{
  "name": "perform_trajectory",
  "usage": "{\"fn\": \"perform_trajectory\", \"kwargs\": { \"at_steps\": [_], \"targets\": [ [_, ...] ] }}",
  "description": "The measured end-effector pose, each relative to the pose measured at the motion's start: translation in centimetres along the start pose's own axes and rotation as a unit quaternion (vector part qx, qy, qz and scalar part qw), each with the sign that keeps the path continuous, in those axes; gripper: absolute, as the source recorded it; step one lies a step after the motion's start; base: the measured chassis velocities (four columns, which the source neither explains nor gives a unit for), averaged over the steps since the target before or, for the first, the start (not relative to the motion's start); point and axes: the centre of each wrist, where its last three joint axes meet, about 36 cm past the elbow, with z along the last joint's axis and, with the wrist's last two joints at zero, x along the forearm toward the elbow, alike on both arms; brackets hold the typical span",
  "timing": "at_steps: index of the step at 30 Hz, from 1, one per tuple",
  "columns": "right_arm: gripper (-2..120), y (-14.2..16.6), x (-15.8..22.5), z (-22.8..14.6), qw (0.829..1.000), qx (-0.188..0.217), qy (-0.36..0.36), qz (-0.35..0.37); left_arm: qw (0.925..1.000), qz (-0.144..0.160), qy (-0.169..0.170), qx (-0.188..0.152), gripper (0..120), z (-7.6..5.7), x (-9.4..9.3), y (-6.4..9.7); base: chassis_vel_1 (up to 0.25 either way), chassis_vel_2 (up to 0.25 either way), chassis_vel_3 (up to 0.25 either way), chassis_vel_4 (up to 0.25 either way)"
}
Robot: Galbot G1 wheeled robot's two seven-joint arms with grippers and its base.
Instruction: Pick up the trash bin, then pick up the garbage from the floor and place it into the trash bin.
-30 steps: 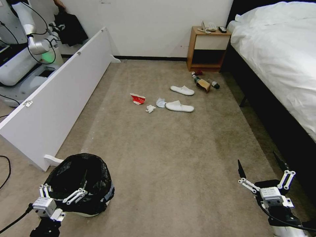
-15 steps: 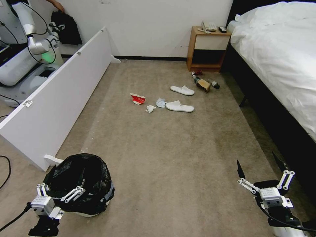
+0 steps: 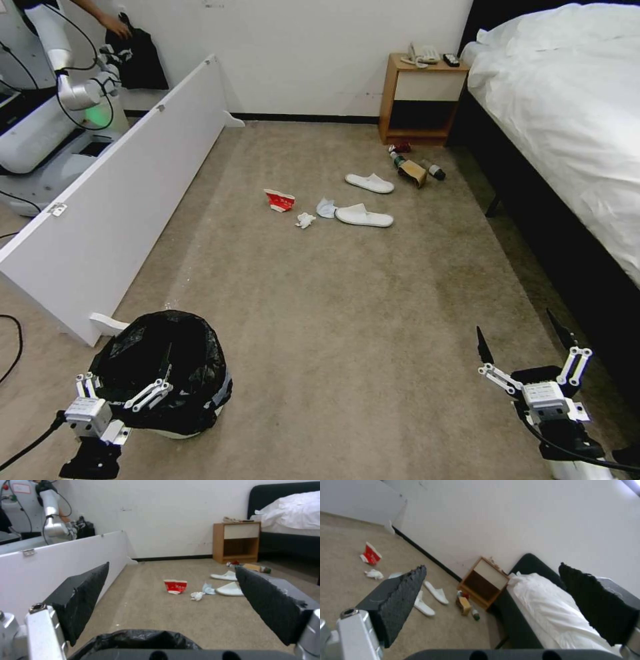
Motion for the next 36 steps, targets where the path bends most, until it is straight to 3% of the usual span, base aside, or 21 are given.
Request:
{"fn": "perform_trajectory", "kwargs": {
  "at_steps": [20,36],
  "targets": [
    [100,0.2,-0.1,0.6,1.000,-0.006,0.001,0.005,1.0000,0.004,-0.005,-0.002,100,0.3,-0.5,0.0,0.050,0.050,0.047,0.041],
    [100,-0.2,-0.4,0.8,1.000,-0.008,0.002,0.017,1.0000,0.002,-0.005,0.001,100,-0.6,-3.4,0.8,0.000,0.000,0.000,0.000]
  ]
}}
